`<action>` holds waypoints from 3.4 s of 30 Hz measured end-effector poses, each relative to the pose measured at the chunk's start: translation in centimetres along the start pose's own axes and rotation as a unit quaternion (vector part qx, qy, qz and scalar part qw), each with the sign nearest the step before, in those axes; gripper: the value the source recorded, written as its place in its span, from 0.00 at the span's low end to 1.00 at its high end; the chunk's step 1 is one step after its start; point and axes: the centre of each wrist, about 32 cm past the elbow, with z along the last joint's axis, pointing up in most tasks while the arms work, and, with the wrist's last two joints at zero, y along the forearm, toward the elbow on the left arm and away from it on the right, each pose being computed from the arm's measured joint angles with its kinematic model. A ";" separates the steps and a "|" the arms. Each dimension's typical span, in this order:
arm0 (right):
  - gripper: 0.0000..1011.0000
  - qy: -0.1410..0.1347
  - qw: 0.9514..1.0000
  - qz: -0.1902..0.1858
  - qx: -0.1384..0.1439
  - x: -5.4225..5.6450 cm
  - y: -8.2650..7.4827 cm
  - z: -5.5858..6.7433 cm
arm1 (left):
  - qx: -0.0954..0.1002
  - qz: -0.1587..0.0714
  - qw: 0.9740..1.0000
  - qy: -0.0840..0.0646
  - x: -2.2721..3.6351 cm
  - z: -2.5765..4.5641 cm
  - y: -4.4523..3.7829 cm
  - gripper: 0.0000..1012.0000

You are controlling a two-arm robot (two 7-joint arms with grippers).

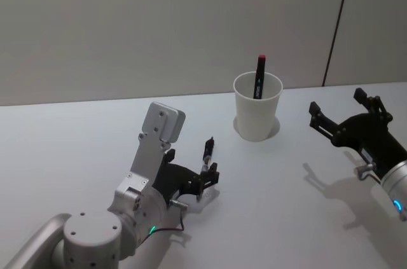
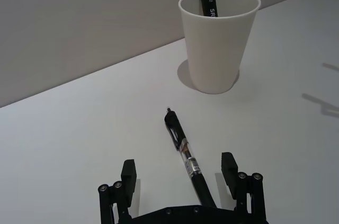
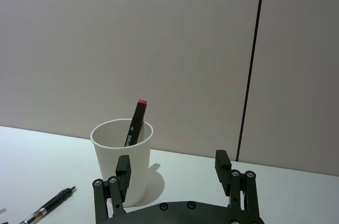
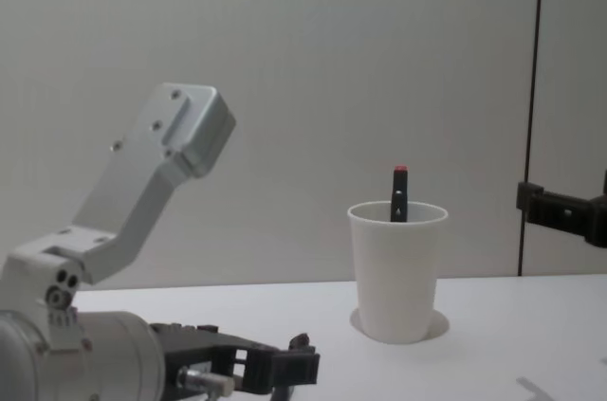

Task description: Place the pen into the pen holder.

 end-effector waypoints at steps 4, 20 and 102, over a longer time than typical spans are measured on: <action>0.99 0.000 1.000 0.000 0.000 0.0 0.0 0.0 | 0.005 0.007 1.000 -0.004 -0.37 -0.02 -0.33 0.99; 0.99 0.000 1.000 0.000 0.000 0.0 0.0 0.0 | 0.020 0.021 1.000 -0.007 -1.41 0.14 -0.85 0.99; 0.99 0.000 1.000 0.000 0.000 0.0 0.0 0.0 | 0.085 0.035 0.996 -0.005 -2.62 1.22 -2.28 0.84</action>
